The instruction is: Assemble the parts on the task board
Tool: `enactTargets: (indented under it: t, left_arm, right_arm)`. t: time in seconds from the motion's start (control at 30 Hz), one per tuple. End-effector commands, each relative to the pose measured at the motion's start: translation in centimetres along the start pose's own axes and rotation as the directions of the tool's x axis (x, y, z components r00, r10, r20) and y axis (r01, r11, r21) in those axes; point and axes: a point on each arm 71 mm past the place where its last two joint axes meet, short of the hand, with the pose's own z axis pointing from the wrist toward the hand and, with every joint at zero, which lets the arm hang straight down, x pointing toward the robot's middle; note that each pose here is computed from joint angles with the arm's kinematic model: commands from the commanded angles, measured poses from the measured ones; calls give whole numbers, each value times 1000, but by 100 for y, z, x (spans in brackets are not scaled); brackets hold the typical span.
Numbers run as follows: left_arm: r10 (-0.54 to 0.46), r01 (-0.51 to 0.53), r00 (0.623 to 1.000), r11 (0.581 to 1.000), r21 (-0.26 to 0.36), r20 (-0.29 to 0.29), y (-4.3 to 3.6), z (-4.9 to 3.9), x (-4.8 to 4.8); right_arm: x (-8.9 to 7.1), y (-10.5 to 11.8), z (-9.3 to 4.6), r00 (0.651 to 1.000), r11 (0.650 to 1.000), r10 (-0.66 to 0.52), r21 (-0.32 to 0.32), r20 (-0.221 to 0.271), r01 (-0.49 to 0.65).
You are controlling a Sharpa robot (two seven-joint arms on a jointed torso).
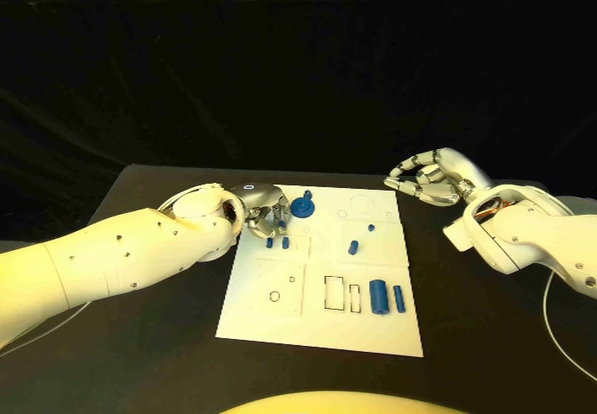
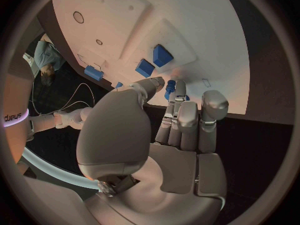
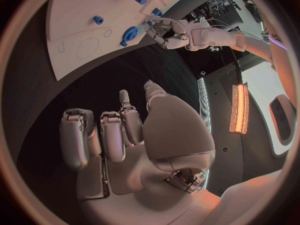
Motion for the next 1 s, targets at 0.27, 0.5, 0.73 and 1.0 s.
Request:
enactTargets:
  t: [0.27,0.5,0.73,1.0]
  left_arm:
    - [-5,5,1000,1000,3,15,-2,-8,-17]
    - [-4,5,1000,1000,-8,21,20,-19,-23]
    - [-19,19,999,1000,4,33,15,-26,-33]
    - [-30,29,999,999,23,34,-18,-24,-35]
  right_arm:
    - [4,9,1,1000,1000,-8,-10,-1,8]
    - [2,7,2,1000,1000,-8,-10,0,8]
    - [2,5,3,1000,1000,-9,-10,0,9]
    - [3,5,5,1000,1000,-9,-10,-1,9]
